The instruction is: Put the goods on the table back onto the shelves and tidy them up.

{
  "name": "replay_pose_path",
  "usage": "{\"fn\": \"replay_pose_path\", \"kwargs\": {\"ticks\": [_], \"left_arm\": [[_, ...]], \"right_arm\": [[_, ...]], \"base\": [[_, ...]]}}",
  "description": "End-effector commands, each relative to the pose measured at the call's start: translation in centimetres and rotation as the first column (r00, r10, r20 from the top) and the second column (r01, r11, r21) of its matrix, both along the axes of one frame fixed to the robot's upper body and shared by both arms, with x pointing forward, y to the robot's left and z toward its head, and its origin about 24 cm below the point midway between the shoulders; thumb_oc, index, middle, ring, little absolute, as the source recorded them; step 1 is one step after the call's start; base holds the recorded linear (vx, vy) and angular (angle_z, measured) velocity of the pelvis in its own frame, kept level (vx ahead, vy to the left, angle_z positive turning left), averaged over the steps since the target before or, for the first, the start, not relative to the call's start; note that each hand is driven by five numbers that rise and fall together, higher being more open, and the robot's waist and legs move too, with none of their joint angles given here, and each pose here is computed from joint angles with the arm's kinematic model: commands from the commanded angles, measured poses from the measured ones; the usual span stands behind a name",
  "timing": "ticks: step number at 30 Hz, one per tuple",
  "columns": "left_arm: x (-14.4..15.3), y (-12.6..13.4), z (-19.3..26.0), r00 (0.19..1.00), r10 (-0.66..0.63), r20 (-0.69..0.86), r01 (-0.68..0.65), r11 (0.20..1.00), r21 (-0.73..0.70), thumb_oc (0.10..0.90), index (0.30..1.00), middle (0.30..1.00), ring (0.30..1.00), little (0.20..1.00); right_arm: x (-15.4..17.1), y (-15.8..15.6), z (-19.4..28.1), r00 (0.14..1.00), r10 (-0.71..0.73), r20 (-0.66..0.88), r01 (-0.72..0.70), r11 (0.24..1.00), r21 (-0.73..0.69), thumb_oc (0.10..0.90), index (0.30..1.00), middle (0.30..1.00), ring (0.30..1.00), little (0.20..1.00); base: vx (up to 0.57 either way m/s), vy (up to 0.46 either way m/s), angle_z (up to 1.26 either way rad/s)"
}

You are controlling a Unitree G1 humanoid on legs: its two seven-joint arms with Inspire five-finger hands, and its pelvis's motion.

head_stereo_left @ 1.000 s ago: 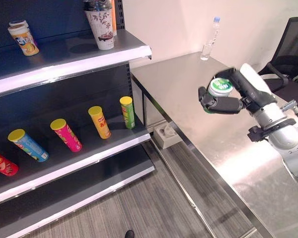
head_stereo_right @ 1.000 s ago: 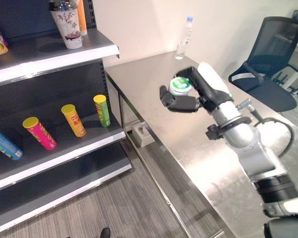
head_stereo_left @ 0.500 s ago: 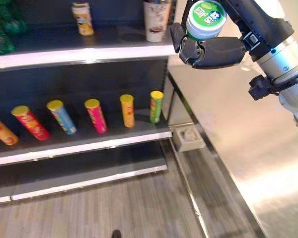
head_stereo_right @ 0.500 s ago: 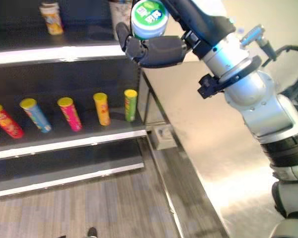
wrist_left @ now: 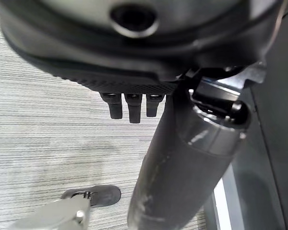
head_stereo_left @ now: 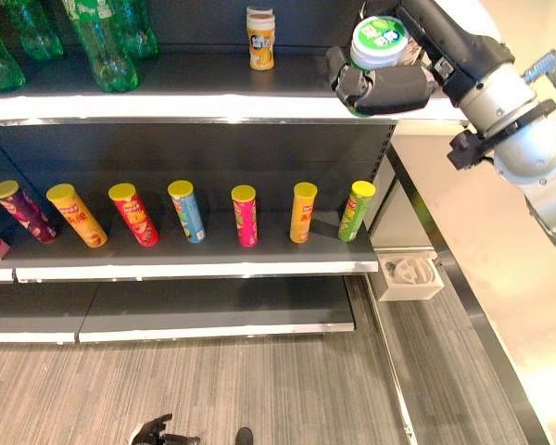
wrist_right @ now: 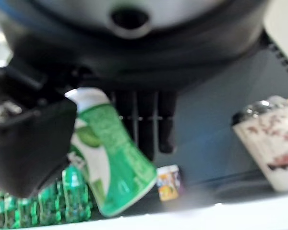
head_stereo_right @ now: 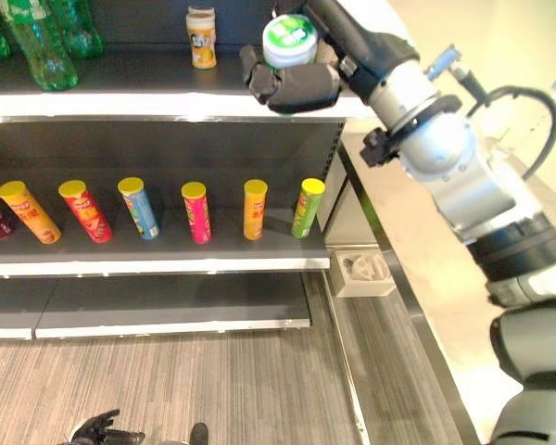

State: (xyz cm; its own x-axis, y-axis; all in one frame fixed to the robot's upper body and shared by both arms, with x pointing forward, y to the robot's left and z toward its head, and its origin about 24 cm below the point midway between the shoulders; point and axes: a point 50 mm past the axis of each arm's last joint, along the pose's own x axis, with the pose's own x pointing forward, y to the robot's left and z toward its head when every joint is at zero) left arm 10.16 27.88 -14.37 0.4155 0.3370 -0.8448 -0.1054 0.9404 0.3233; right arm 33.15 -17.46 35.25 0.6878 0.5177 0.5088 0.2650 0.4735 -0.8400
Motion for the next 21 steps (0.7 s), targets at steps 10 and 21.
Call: {"fn": "replay_pose_path", "kwargs": {"ticks": [10,21], "left_arm": [[-1.6,-0.2,-0.4,1.000,-0.024,-0.017,0.024,1.000,-0.019,0.800,0.900,0.900,0.900,0.900],[-1.3,-0.8,-0.6,1.000,0.009,-0.010,-0.009,1.000,-0.027,0.800,0.900,0.900,0.900,0.900]], "right_arm": [[-1.0,1.8,7.6,0.977,-0.015,0.211,0.002,0.998,0.061,0.400,0.300,0.300,0.300,0.300],[1.6,1.2,6.5,0.982,-0.117,0.148,0.099,0.987,0.123,0.400,0.300,0.300,0.300,0.300]], "base": [[0.10,-0.081,0.43],[0.02,-0.023,0.21]]}}
